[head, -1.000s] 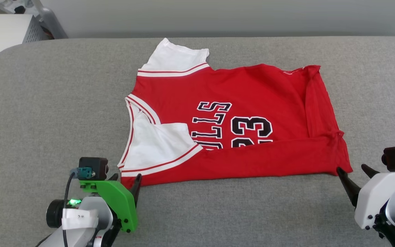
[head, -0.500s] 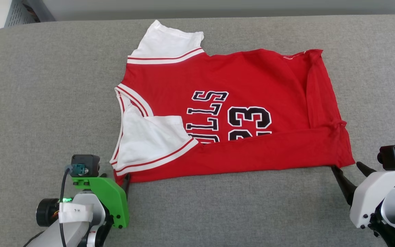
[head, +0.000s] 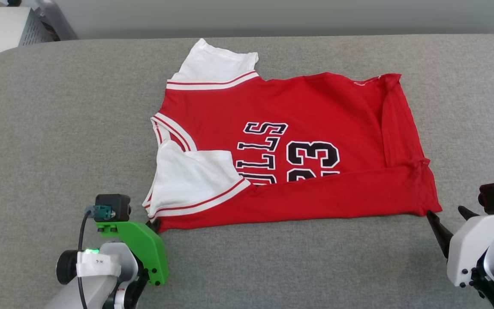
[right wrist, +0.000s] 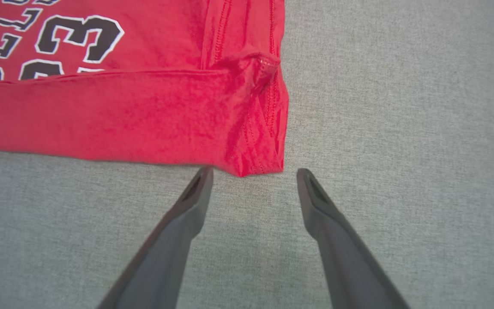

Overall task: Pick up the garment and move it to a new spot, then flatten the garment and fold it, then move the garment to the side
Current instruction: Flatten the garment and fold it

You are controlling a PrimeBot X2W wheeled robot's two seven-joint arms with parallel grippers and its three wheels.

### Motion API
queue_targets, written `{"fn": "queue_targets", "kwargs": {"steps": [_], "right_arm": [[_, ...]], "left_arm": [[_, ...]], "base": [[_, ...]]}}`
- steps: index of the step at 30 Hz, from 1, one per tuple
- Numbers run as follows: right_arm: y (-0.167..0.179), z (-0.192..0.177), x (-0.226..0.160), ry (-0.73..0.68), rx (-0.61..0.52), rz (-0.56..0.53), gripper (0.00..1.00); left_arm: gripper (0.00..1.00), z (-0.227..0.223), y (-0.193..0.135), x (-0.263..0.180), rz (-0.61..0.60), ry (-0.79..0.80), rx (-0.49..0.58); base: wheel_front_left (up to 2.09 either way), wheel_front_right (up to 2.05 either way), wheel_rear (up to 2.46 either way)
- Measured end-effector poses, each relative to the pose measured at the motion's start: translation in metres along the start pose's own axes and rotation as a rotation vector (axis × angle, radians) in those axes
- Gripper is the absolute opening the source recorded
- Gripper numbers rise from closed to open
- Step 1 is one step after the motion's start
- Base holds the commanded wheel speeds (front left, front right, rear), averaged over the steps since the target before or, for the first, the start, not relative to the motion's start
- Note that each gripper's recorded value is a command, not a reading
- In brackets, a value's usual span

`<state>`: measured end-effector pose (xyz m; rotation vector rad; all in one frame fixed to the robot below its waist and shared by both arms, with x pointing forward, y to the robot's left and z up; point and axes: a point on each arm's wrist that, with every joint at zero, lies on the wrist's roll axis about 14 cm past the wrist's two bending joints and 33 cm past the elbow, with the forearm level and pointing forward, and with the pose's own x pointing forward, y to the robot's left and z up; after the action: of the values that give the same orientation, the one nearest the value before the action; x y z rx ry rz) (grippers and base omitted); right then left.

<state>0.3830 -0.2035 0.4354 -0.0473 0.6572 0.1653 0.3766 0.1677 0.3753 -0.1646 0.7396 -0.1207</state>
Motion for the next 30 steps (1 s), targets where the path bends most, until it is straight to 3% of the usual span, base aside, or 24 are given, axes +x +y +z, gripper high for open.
{"fn": "queue_targets", "kwargs": {"steps": [10,26,27,28,29,30], "right_arm": [[-0.005,0.008,0.022,0.050,-0.033,-0.014,1.00],[0.004,-0.036,0.071,0.273,0.013,0.025,0.99],[0.005,-0.037,0.071,0.276,0.013,0.032,0.36],[0.005,-0.036,0.072,0.275,0.015,0.034,0.11],[0.005,-0.034,0.072,0.266,0.015,0.033,0.00],[0.004,-0.034,0.072,0.262,0.016,0.031,0.00]], "left_arm": [[0.00,0.036,-0.016,-0.022,-0.056,-0.146,-0.016],[0.00,0.028,-0.013,-0.019,-0.059,-0.116,0.005],[0.00,0.025,-0.013,-0.018,-0.059,-0.107,0.008],[0.00,0.024,-0.014,-0.017,-0.061,-0.100,0.011],[0.00,0.023,-0.014,-0.017,-0.062,-0.097,0.013],[0.00,0.022,-0.013,-0.016,-0.061,-0.095,0.016]], "base": [[0.00,0.00,0.00],[0.00,0.00,0.00],[0.00,0.00,0.00],[0.00,0.00,0.00],[0.00,0.00,0.00],[0.00,0.00,0.00]]}}
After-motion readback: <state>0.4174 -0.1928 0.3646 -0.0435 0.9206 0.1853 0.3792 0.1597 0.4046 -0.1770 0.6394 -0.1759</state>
